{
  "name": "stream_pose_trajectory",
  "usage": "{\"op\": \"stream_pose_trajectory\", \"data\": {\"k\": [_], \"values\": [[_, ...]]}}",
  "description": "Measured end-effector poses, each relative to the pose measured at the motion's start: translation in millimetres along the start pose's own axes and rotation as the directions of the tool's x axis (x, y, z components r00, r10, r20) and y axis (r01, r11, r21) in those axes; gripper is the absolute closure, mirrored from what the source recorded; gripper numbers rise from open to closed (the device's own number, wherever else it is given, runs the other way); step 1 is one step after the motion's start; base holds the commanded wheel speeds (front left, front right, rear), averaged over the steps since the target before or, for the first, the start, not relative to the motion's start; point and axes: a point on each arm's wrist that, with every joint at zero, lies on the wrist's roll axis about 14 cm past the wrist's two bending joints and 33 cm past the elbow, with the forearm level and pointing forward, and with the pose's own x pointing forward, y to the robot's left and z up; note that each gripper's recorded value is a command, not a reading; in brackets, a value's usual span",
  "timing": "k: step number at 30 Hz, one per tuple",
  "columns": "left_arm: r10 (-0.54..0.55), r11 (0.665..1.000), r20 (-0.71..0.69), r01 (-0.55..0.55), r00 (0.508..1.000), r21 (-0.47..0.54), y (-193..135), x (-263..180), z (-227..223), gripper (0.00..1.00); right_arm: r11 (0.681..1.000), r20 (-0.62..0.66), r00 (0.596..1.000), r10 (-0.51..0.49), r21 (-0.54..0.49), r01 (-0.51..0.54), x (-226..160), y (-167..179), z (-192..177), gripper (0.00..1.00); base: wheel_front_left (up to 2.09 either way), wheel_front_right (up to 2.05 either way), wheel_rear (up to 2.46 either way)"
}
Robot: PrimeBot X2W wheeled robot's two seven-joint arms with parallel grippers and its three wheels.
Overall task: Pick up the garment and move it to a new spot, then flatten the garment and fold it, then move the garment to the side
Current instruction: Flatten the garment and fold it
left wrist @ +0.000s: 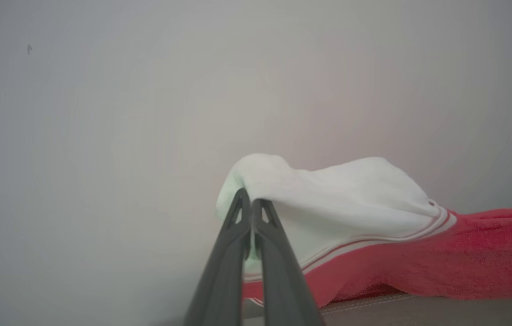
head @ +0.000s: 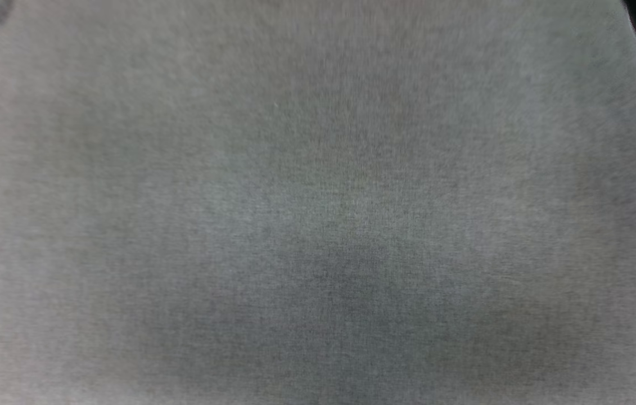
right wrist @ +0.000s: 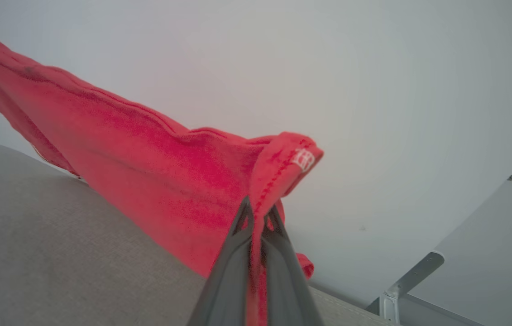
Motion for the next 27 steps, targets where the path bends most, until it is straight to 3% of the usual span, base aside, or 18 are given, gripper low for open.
{"op": "stream_pose_trajectory", "data": {"k": [7, 13, 27], "values": [[-0.02, 1.0, -0.079, 0.018, 0.997, -0.023, -4, -49, -10, 1.0, 0.999, -0.069, 0.997, 0.042, 0.032, -0.04, -49, 4, 6, 1.0, 0.0, 0.0, 0.0], [-0.1, 0.994, -0.163, 0.09, 0.982, -0.065, -27, -101, -35, 1.0, 0.994, -0.105, 0.989, 0.1, 0.061, -0.094, -100, 12, 2, 1.0, 0.0, 0.0, 0.0], [-0.133, 0.976, -0.26, 0.081, 0.956, -0.202, -29, -231, -94, 1.0, 0.969, -0.229, 0.948, 0.22, 0.163, -0.186, -210, 46, -51, 1.0, 0.0, 0.0, 0.0]]}}
